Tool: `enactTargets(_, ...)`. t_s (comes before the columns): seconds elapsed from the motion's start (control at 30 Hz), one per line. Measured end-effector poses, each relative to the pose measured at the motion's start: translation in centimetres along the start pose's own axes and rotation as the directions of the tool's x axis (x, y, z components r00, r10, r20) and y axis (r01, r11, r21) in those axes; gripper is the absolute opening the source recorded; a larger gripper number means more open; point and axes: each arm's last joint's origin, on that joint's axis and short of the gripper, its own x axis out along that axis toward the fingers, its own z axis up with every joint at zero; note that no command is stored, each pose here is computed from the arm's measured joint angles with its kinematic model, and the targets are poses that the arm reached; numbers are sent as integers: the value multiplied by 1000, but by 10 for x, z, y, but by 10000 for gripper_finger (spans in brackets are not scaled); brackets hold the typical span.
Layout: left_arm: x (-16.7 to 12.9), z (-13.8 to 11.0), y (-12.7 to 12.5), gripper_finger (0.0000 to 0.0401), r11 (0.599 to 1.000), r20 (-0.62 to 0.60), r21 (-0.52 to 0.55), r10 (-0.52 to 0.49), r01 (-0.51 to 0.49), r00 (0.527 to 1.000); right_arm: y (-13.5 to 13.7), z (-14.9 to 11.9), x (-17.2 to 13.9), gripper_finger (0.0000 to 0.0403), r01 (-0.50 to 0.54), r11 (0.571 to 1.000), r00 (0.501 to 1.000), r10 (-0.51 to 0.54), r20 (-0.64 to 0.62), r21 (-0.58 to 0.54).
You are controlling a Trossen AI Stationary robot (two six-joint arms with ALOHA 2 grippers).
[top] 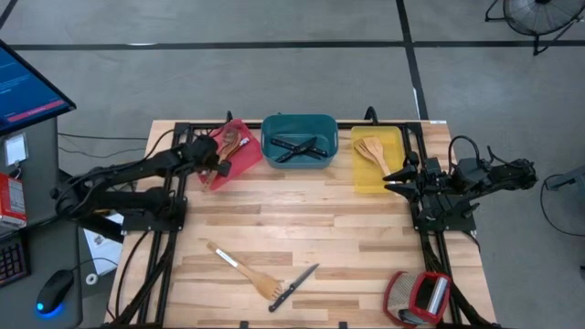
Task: Pick & Place Kitchen Items
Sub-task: Put the wooden serving spoon into the red bin
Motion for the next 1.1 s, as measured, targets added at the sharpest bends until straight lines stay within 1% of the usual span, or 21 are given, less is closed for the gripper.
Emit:
enactTargets(0.23, 7, -1, -1, 18, 1000, -27, 9, 12, -12, 1000, 0, 0, 0, 126, 0, 1000, 1000, 0, 0, -1)
enactTargets(0.4, 8, 0, -2, 25, 1000, -22, 25, 10, -10, 1000, 0, 0, 0, 126, 0, 1000, 1000, 0, -1, -1)
enactTargets(0.63, 8, 1, -2, 24, 1000, -13, 23, 6, -6, 1000, 0, 0, 0, 126, 1, 1000, 1000, -1, -1, -1)
enactTargets(0.87, 8, 1, -4, 29, 999, -19, 17, -42, 43, 999, 0, 0, 0, 126, 1, 1000, 1000, -1, -1, -1)
enactTargets(1.1, 8, 1, -4, 31, 999, -17, 16, -45, 45, 999, 0, 0, 0, 126, 1, 1000, 1000, -1, -1, -1)
